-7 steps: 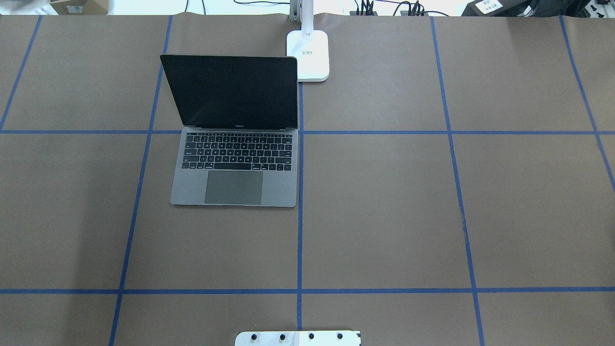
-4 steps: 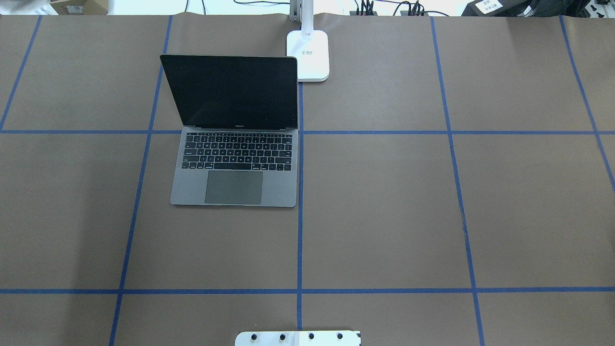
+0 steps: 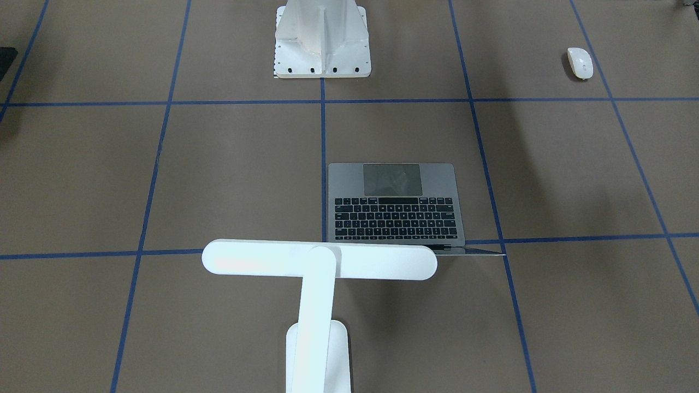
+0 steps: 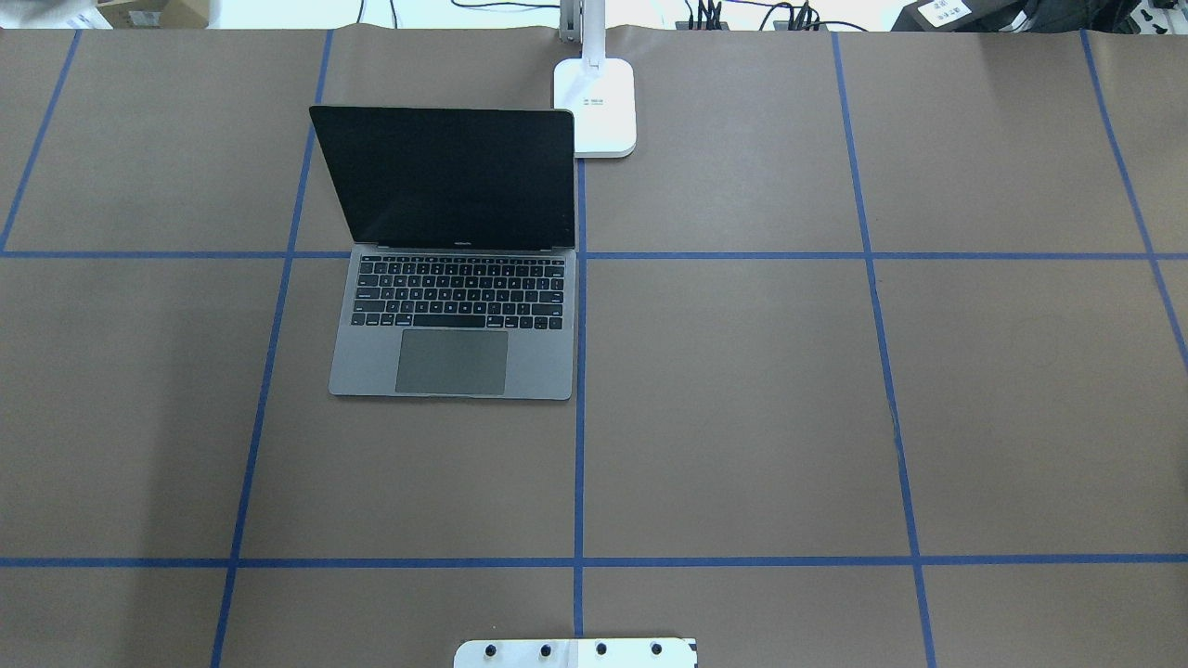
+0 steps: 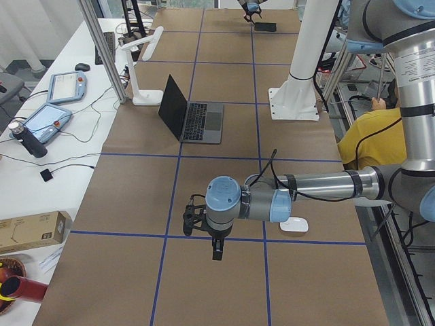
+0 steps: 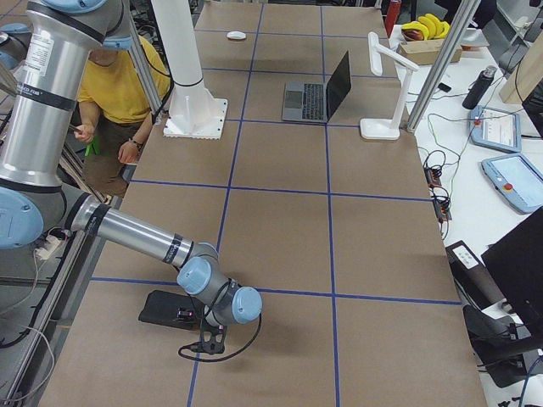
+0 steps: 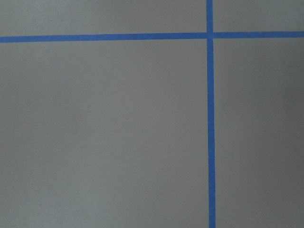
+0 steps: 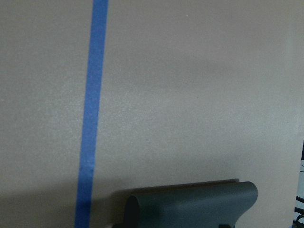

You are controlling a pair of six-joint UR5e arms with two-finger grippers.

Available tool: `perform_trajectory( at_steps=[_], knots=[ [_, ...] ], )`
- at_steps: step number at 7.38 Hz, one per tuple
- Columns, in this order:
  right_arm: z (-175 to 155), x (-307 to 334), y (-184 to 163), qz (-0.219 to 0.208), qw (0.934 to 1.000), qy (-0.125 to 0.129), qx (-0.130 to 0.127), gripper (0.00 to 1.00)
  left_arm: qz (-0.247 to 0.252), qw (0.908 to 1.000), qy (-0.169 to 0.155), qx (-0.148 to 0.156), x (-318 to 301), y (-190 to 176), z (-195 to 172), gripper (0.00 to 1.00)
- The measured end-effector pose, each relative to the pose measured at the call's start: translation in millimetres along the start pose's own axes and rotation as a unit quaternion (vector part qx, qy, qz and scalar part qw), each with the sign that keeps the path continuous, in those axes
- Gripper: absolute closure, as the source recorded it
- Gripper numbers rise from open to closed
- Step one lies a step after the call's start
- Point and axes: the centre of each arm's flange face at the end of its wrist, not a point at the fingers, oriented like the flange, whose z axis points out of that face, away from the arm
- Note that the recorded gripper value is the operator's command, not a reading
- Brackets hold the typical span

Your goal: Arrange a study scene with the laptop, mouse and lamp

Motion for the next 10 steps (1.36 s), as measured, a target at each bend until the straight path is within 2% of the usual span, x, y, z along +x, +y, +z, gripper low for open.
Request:
perform_trajectory(
  at_steps=[4, 7, 9, 10],
  knots=[
    [-3.1, -6.0, 4.8, 0.006, 1.0000, 0.000, -0.002, 0.30, 0.001, 1.0000, 0.000, 0.000, 0.7, -0.2, -0.2, 0.00],
    [-4.1, -8.6, 7.3, 0.039, 0.9992, -0.004, -0.012, 0.30, 0.001, 1.0000, 0.001, 0.000, 1.0, -0.3, -0.1, 0.00],
    [-0.8, -6.6, 2.6, 0.046, 0.9989, 0.000, -0.006, 0.31, 0.001, 1.0000, 0.001, 0.000, 1.0, -0.2, -0.2, 0.00],
    [1.2, -4.4, -1.4, 0.045, 0.9990, 0.006, 0.006, 0.31, 0.002, 1.0000, 0.001, 0.001, 1.6, -0.5, -1.1, 0.00]
  ],
)
